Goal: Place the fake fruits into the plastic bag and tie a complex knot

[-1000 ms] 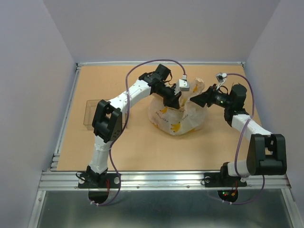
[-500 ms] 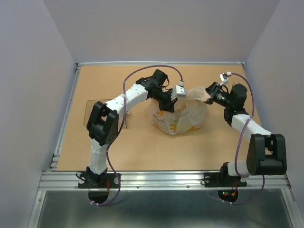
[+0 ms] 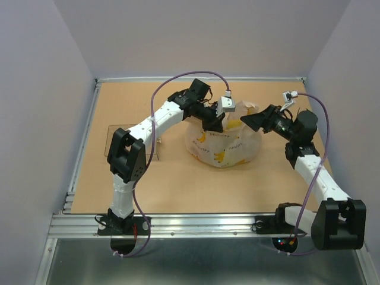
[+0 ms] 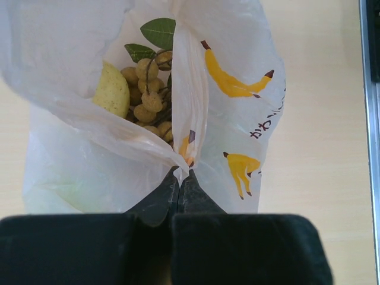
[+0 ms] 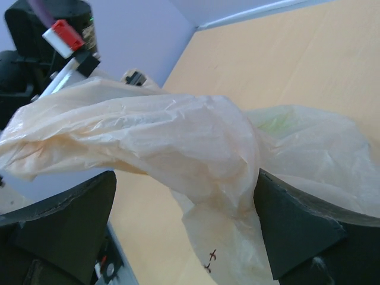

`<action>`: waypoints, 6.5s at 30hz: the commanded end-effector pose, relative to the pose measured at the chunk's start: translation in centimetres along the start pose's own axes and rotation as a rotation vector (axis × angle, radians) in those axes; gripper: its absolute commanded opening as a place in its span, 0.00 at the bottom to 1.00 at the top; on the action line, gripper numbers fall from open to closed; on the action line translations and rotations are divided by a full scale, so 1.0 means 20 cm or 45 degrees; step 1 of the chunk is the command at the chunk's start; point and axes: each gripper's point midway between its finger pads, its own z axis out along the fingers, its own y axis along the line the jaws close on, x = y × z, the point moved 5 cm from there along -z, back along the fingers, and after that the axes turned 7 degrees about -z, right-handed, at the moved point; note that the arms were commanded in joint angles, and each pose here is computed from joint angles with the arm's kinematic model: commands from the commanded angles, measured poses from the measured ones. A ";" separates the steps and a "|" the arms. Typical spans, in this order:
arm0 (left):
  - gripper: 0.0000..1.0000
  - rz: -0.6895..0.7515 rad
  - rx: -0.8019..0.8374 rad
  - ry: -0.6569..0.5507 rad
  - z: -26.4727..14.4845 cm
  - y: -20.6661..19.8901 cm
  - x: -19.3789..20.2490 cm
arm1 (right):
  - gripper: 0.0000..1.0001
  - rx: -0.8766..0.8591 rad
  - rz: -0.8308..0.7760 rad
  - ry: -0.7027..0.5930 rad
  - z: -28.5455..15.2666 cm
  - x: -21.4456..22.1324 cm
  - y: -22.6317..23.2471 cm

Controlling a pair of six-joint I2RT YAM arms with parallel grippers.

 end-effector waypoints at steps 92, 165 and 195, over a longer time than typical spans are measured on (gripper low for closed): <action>0.00 -0.227 0.135 -0.727 -0.14 -0.17 -0.74 | 0.63 0.074 -0.229 -0.071 0.19 0.20 -0.02; 0.99 0.499 0.314 -0.199 -0.33 -0.38 -0.08 | 0.07 -0.001 -0.557 0.491 0.20 0.33 0.00; 0.99 0.563 0.392 -0.261 -0.15 -0.29 -0.05 | 0.00 -0.066 -0.638 0.556 0.18 0.38 -0.02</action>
